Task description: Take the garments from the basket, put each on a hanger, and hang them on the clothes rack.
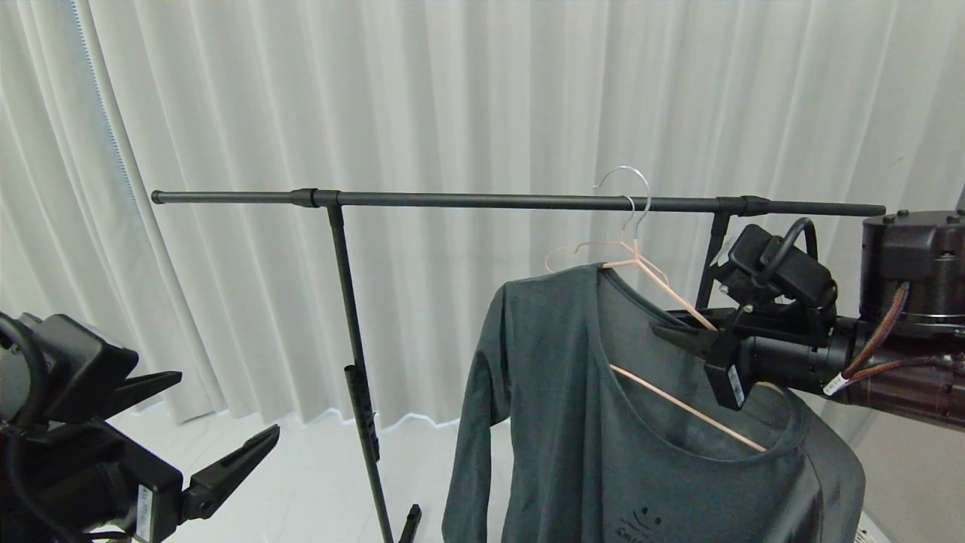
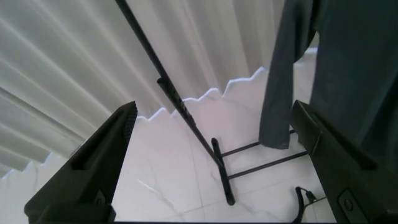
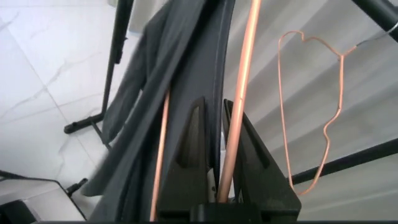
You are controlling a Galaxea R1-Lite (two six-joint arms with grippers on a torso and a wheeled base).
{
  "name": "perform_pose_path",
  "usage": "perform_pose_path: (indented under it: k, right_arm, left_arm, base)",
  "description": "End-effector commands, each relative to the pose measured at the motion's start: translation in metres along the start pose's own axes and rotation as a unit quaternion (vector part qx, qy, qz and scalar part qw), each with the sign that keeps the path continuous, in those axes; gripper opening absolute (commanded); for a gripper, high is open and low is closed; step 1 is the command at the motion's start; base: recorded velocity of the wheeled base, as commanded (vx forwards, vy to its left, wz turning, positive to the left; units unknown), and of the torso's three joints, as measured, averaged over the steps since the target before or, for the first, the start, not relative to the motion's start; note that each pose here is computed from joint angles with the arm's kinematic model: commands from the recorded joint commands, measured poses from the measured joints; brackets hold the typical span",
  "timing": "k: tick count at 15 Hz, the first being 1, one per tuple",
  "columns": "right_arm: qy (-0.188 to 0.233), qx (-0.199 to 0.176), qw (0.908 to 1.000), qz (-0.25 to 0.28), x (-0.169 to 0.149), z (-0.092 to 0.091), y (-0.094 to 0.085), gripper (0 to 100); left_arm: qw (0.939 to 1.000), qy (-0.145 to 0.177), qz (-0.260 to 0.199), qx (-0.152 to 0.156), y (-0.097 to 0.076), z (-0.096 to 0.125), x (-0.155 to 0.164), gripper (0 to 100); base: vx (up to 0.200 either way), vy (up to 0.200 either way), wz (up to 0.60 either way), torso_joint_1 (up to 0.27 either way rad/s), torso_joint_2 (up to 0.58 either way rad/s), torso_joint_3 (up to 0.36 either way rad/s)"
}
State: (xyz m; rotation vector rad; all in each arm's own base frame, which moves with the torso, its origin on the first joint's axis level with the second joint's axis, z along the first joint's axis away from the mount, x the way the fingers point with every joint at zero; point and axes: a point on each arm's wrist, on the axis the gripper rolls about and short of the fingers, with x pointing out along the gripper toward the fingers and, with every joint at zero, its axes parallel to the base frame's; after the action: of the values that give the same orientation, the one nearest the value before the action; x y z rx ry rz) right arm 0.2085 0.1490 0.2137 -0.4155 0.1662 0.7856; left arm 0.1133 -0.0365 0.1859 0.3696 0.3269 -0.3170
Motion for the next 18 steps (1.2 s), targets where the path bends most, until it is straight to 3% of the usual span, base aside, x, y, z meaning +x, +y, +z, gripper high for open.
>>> perform_pose_path:
  k: [1, 14, 18]
  right_arm:
    - [0.001, 0.000, 1.0000, 0.001, 0.007, 0.000, -0.001, 0]
    - [0.017, 0.007, 0.9998, 0.002, 0.033, -0.007, -0.002, 0]
    - [0.038, 0.012, 0.9989, -0.025, 0.041, -0.013, -0.003, 0]
  left_arm:
    - [1.0000, -0.001, -0.003, 0.002, -0.001, 0.001, 0.000, 100]
    - [0.9999, -0.006, -0.011, 0.004, -0.003, 0.001, -0.001, 100]
    - [0.9998, -0.010, -0.018, 0.007, -0.005, 0.002, -0.002, 100]
  base:
    - [0.200, 0.000, 0.00, -0.007, 0.00, 0.007]
    - [0.200, 0.000, 0.00, 0.003, 0.00, 0.001]
    - [0.000, 0.000, 0.00, 0.000, 0.00, 0.000]
